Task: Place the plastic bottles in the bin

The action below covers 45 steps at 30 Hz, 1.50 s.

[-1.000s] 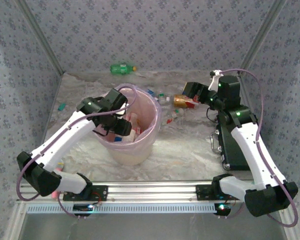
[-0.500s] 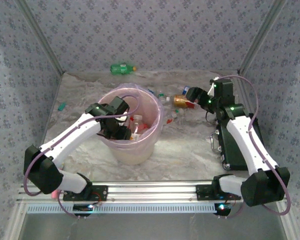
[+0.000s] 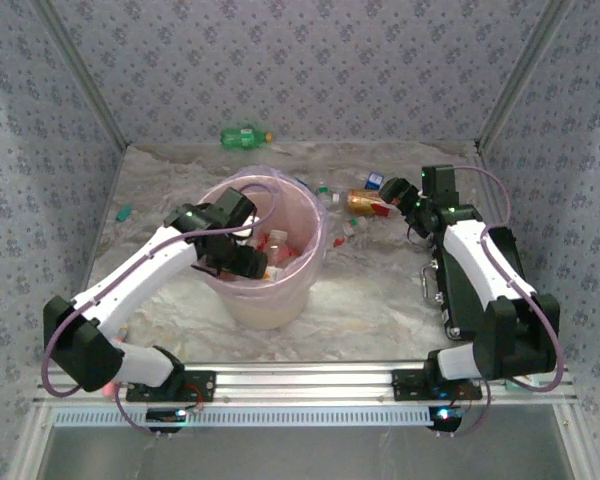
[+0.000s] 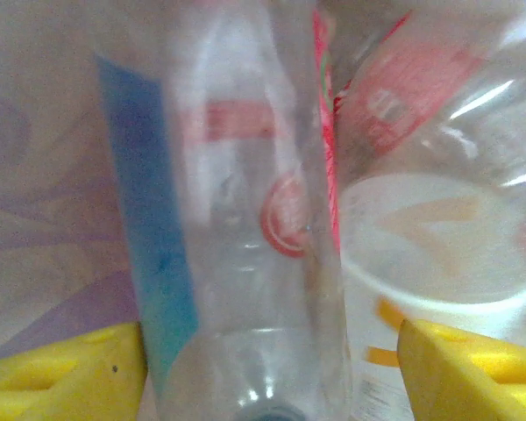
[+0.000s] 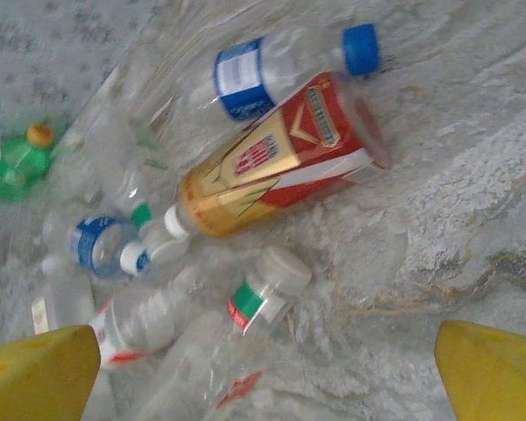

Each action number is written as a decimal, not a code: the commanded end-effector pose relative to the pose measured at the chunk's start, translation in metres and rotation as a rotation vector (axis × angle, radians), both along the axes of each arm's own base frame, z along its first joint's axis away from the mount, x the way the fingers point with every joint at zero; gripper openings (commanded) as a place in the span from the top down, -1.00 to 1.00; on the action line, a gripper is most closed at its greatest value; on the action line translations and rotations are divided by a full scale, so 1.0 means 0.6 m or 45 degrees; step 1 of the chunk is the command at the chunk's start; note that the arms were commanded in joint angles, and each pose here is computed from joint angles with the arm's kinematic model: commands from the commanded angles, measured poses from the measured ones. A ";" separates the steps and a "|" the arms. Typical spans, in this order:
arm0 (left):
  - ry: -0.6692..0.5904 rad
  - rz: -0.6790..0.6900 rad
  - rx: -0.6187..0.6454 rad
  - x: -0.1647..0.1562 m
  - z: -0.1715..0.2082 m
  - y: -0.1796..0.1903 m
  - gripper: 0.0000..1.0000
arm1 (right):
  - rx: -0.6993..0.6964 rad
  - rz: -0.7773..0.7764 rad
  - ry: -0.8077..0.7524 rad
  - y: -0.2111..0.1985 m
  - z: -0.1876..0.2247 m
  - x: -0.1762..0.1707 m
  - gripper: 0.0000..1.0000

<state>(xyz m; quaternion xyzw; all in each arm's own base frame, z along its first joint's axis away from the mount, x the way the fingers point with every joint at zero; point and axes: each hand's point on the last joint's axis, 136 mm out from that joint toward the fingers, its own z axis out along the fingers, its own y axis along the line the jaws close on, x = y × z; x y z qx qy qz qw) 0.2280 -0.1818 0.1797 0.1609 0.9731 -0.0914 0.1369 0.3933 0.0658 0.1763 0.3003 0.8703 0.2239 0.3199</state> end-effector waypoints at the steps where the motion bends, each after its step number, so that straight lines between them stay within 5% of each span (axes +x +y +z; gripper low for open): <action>1: -0.120 0.000 -0.067 0.005 0.064 0.000 -0.68 | 0.086 -0.227 -0.052 -0.023 -0.009 0.032 -1.00; 7: -0.219 -0.002 -0.115 0.017 0.115 -0.006 -0.99 | 0.073 -0.434 -0.019 -0.039 -0.034 0.065 -1.00; 23: -0.493 0.007 -0.329 0.010 0.236 -0.022 -1.00 | 0.214 -0.658 0.076 -0.001 -0.113 0.153 -1.00; 45: -0.551 0.024 -0.364 0.011 0.255 -0.017 -0.99 | 0.284 -0.720 0.232 0.026 -0.225 0.183 -0.92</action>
